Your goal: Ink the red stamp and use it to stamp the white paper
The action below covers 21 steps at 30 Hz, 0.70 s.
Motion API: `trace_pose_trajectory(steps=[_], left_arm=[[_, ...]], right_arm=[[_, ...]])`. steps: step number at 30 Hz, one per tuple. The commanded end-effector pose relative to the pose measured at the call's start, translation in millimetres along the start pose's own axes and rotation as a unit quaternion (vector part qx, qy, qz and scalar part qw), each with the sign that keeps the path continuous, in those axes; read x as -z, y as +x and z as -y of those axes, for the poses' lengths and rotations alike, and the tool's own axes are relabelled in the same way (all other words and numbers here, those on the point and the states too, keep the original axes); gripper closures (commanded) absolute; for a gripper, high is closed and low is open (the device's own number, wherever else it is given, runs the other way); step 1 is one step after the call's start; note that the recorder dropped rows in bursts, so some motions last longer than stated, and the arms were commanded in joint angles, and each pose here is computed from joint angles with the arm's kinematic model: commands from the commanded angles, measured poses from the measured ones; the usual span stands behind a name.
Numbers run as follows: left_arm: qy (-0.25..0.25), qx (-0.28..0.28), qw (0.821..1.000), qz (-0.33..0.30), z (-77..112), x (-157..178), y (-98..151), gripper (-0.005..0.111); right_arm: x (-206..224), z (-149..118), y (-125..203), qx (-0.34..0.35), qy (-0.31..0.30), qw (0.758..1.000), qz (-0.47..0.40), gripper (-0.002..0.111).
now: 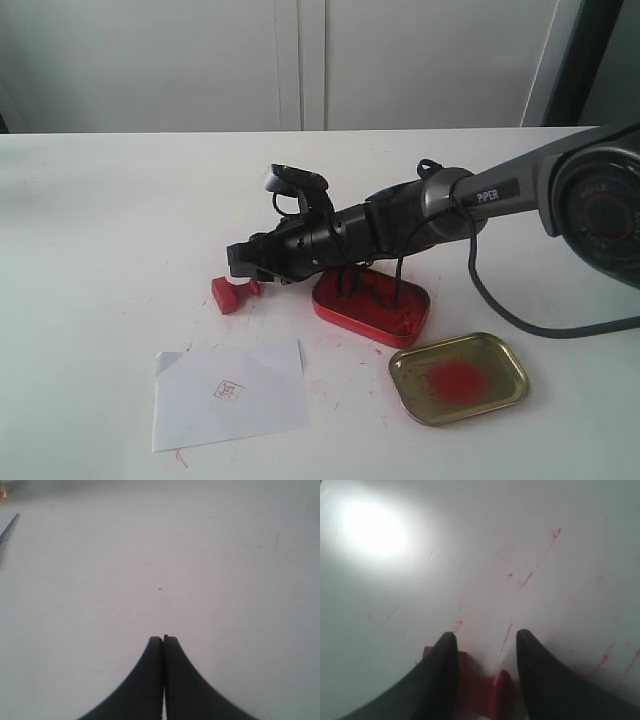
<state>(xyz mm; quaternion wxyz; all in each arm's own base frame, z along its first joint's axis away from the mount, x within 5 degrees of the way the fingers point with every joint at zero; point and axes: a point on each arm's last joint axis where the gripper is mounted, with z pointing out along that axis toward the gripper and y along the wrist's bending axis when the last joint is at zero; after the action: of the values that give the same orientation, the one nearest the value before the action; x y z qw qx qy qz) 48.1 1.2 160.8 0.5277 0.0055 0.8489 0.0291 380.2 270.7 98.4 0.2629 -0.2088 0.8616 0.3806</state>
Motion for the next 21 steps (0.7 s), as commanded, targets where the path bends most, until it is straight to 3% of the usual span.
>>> trace_pose_trajectory(steps=[1, 7, 13, 17, 21], left_arm=[[-0.001, 0.002, 1.0, -0.006, 0.0, -1, 3, 0.107], [-0.001, 0.002, 1.0, -0.006, 0.0, -1, 3, 0.107], [-0.001, 0.002, 1.0, -0.006, 0.0, -1, 3, 0.107], [-0.001, 0.002, 1.0, -0.006, 0.0, -1, 3, 0.107], [-0.001, 0.002, 1.0, -0.006, 0.0, -1, 3, 0.107]], right_arm=[[2, 5, -2, 0.004, 0.007, 1.0, 0.003, 0.071], [9, -4, -17, 0.017, 0.001, 1.0, 0.024, 0.074], [19, -13, -30, 0.029, 0.001, 0.999, 0.044, 0.09], [21, -14, -32, 0.03, 0.003, 0.998, 0.047, 0.108], [21, -14, -32, 0.031, 0.003, 0.998, 0.046, 0.108]])
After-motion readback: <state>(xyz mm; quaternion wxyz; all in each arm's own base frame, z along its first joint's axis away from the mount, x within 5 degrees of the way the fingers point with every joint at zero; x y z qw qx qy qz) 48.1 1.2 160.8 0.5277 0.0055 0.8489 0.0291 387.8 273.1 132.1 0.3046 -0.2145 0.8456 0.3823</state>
